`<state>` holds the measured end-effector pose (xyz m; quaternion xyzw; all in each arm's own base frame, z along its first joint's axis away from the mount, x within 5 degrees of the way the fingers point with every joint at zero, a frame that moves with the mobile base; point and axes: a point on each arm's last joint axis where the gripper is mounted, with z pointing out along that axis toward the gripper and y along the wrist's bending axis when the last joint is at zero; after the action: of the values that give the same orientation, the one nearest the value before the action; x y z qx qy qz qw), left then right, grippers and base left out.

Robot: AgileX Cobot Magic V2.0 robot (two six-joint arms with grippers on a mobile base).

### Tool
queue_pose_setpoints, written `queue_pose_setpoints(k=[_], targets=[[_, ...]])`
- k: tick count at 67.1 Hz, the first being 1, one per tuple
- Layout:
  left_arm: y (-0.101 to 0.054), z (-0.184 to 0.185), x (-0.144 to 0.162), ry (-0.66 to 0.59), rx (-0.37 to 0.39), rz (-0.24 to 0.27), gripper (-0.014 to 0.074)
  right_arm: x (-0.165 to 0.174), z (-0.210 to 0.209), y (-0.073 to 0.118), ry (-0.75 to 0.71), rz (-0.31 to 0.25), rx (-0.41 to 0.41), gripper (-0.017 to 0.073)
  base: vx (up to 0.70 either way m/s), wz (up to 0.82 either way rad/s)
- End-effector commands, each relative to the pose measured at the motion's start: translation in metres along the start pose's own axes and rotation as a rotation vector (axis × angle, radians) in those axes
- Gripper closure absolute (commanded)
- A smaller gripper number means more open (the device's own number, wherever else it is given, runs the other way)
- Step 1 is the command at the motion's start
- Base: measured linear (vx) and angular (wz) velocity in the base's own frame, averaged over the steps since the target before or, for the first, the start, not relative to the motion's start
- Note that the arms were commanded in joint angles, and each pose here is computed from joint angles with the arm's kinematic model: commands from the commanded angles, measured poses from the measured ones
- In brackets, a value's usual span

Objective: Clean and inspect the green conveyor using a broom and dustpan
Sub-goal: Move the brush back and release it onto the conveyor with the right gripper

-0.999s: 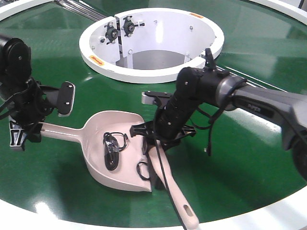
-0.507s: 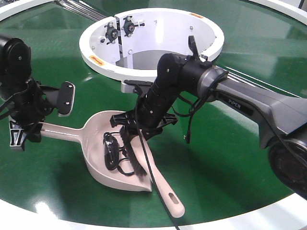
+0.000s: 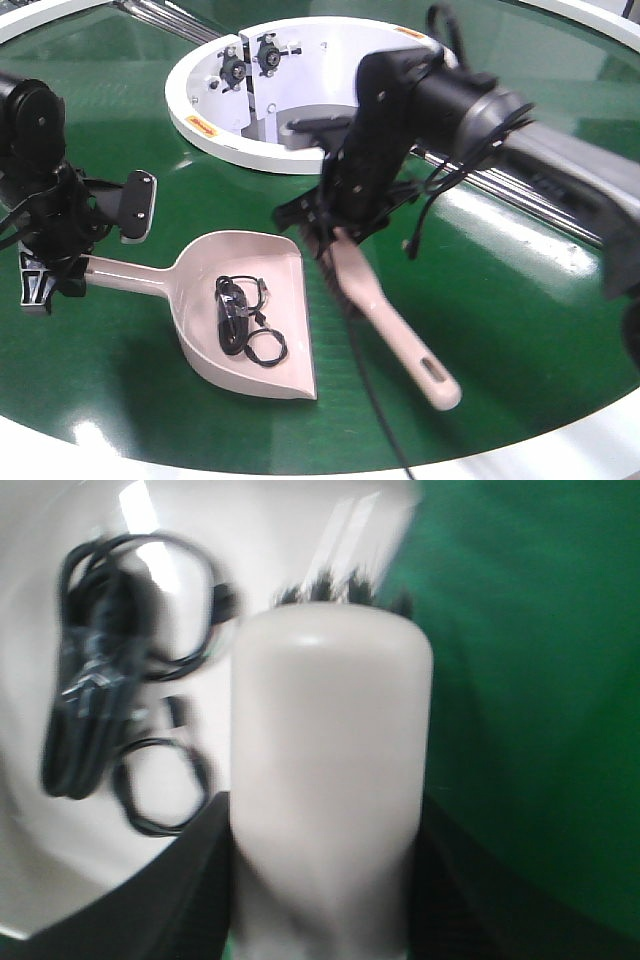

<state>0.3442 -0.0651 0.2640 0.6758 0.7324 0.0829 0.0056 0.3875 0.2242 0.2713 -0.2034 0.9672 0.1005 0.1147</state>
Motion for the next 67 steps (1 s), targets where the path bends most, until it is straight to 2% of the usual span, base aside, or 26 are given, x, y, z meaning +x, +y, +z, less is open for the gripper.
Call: queue_pose_setpoints(k=[1,16,21,27,38,48,67], targets=[[-0.003,-0.024,0.001,-0.029,-0.048,-0.025,0.06,0.004,-0.06,-0.019,-0.093,0.025,0.055,0.0563,0.0,0.0],[-0.003,-0.024,0.001,-0.029,-0.048,-0.025,0.06,0.018,-0.083,-0.069,-0.11,0.103,0.096,0.0563,0.0,0.0],[-0.003,-0.024,0.001,-0.029,-0.048,-0.025,0.06,0.029,-0.079,-0.09,-0.071,0.144,0.111,0.0563,0.0,0.0],[-0.003,-0.024,0.001,-0.029,-0.048,-0.025,0.06,0.04,-0.07,-0.112,-0.019,0.165,0.123,0.0563,0.0,0.0],[-0.003,-0.024,0.001,-0.029,-0.048,-0.025,0.06,0.053,-0.05,-0.14,0.063,0.203,0.138,0.0563,0.0,0.0],[-0.003,-0.024,0.001,-0.029,-0.048,-0.025,0.06,0.056,-0.033,-0.153,0.117,0.22,0.16,0.0563,0.0,0.0],[-0.003,-0.024,0.001,-0.029,-0.048,-0.025,0.06,0.052,0.004,-0.162,0.167,0.236,0.137,0.0563,0.0,0.0]])
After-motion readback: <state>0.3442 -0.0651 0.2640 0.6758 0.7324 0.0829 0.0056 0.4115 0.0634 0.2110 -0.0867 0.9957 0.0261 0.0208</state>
